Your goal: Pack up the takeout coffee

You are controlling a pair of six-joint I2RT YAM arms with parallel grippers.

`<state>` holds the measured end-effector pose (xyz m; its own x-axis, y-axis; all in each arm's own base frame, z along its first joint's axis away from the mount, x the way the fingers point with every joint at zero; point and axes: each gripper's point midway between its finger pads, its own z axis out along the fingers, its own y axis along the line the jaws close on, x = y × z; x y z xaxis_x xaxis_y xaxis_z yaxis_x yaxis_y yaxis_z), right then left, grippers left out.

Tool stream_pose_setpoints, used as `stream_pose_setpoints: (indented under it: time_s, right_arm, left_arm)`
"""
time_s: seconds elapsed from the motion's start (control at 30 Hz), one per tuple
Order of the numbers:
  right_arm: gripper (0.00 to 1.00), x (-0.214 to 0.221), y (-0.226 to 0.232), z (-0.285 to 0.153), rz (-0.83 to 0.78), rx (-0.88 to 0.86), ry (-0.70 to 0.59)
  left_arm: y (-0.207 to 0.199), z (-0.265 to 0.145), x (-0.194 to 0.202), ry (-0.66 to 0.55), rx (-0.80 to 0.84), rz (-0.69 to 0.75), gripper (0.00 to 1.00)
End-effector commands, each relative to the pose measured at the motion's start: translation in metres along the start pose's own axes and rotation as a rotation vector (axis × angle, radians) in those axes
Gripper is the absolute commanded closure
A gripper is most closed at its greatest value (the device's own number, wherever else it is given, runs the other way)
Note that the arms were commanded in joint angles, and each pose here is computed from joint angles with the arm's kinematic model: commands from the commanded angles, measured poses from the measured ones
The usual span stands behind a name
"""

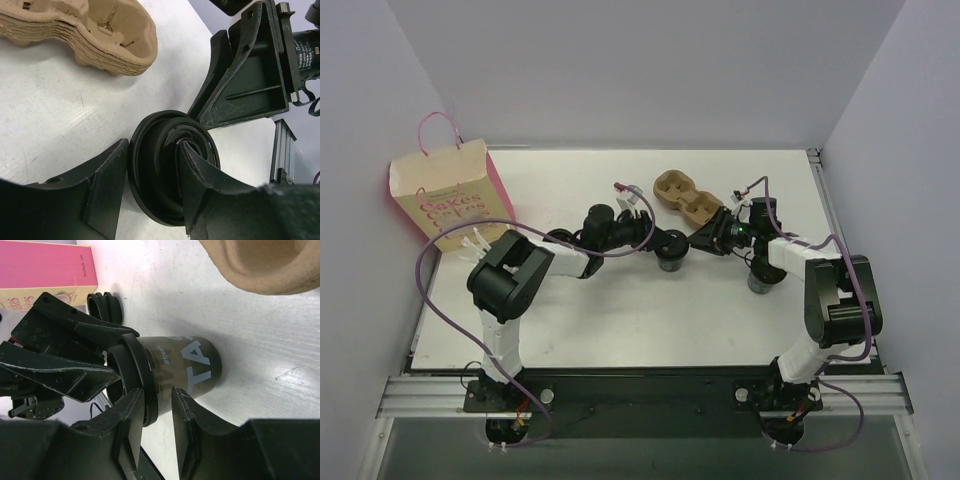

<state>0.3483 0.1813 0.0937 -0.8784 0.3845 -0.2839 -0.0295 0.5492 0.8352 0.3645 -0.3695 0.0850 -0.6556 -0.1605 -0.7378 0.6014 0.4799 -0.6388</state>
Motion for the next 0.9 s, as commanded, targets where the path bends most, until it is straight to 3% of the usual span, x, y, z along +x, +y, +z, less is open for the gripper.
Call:
stream_pose_setpoints:
  time_s: [0.0, 0.6, 0.87]
  right_arm:
    - [0.73, 0.003, 0.011, 0.007, -0.044, -0.043, 0.003]
    - [0.85, 0.057, -0.046, 0.029, 0.215, -0.023, 0.004]
    - [0.86, 0.097, -0.091, 0.019, 0.237, 0.187, 0.057]
  left_arm:
    - [0.106, -0.092, 0.206, 0.614, -0.435, -0.182, 0.48]
    - [0.110, -0.103, 0.218, 0.626, -0.471, -0.208, 0.47]
    - [0.110, -0.107, 0.218, 0.628, -0.499, -0.207, 0.48]
